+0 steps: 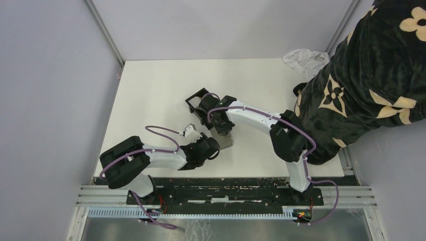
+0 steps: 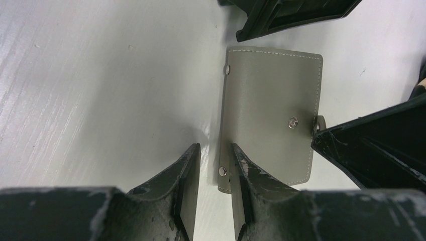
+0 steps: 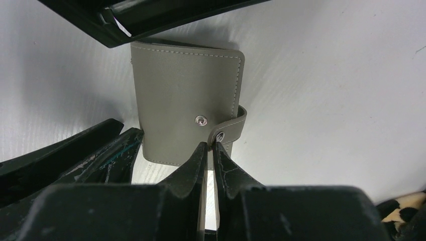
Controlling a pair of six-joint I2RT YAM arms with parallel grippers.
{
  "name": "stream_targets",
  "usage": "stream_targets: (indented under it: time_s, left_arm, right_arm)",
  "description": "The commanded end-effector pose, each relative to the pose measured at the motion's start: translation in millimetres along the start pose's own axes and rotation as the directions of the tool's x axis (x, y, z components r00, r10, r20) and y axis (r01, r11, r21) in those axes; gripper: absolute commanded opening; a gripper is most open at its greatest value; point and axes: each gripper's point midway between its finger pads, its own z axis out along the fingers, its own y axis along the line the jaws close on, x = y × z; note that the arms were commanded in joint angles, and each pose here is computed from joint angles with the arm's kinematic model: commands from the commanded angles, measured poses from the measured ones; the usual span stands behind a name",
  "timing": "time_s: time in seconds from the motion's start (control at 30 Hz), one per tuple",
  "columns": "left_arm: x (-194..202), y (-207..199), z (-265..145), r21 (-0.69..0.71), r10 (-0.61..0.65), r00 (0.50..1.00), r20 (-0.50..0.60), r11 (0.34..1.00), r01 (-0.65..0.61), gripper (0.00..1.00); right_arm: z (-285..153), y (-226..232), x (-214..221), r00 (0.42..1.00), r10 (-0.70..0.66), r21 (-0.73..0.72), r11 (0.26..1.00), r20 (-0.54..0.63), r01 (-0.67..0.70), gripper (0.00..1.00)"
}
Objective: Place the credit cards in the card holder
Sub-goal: Close the card holder at the center of the board.
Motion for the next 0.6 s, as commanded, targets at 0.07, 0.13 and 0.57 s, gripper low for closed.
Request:
stream_targets:
  time_s: [0.07,0.13,0.57]
  left_arm:
    - [7,27,3,-0.073,0.125,0.992,-0.024,0.989,-0.127,0.36]
    - [7,25,3,-0.071,0.126,0.992,-0.024,0.989,-0.127,0.36]
    - [9,26,5,-0.07,0.131,0.991,-0.027,0.989,-0.132,0.36]
  right_arm:
    - [1,8,-8,1.0,-0.013,-0.018,1.0,0.008,0.013,0.12]
    - [2,8,-7,1.0,-0.018,-0.015,1.0,0.001,0.018,0.12]
    - [10,10,-7,1.0,-0.02,-0.016,1.0,0.001,0.02,0.12]
